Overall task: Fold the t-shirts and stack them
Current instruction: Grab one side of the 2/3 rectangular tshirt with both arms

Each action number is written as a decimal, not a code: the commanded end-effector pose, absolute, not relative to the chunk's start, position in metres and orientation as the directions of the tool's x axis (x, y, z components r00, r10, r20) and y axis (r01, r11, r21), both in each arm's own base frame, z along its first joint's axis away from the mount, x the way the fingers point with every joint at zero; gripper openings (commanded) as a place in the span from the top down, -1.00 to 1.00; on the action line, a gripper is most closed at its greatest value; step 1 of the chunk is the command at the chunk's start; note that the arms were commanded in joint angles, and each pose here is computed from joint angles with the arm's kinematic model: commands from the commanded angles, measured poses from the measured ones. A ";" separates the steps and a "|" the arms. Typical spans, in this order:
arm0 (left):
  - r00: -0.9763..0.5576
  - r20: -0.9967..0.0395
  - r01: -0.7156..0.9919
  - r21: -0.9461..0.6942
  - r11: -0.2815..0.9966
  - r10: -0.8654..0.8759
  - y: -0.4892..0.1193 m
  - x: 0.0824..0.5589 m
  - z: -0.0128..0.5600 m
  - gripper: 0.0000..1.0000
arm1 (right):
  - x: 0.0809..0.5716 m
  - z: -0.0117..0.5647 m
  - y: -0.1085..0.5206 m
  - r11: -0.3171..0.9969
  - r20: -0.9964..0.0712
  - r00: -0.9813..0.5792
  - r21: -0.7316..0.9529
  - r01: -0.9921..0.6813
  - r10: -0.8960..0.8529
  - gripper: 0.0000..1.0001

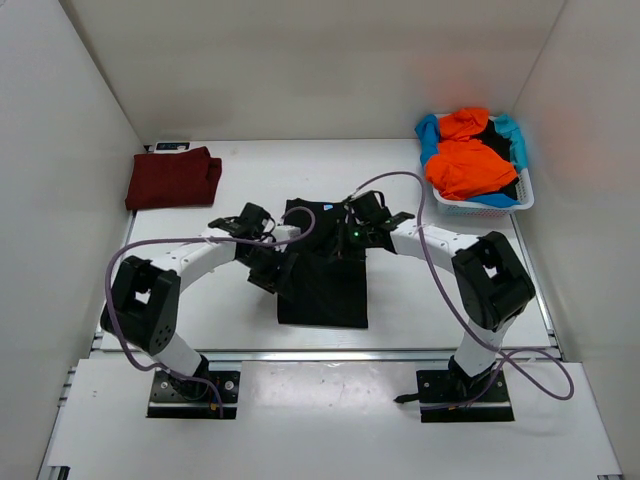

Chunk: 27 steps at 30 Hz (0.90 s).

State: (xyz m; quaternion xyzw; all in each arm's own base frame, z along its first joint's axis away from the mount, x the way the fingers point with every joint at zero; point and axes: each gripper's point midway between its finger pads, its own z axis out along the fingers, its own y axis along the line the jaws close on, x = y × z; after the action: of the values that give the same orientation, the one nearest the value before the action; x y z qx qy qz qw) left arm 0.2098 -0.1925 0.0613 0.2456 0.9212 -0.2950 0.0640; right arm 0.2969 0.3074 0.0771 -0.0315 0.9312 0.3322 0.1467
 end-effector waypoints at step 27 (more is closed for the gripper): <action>-0.856 -0.220 0.516 -0.443 0.733 0.469 -0.182 0.193 0.058 -0.62 | 0.315 0.102 0.272 0.828 -0.411 -0.906 0.540 -0.153 0.101 0.46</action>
State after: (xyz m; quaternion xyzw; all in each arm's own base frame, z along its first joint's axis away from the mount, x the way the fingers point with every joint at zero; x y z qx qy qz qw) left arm 0.1939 -0.1653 0.0245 0.2462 0.9488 -0.1956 0.0312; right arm 0.3171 0.2681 0.0620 -0.0014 0.9501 0.2629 0.1677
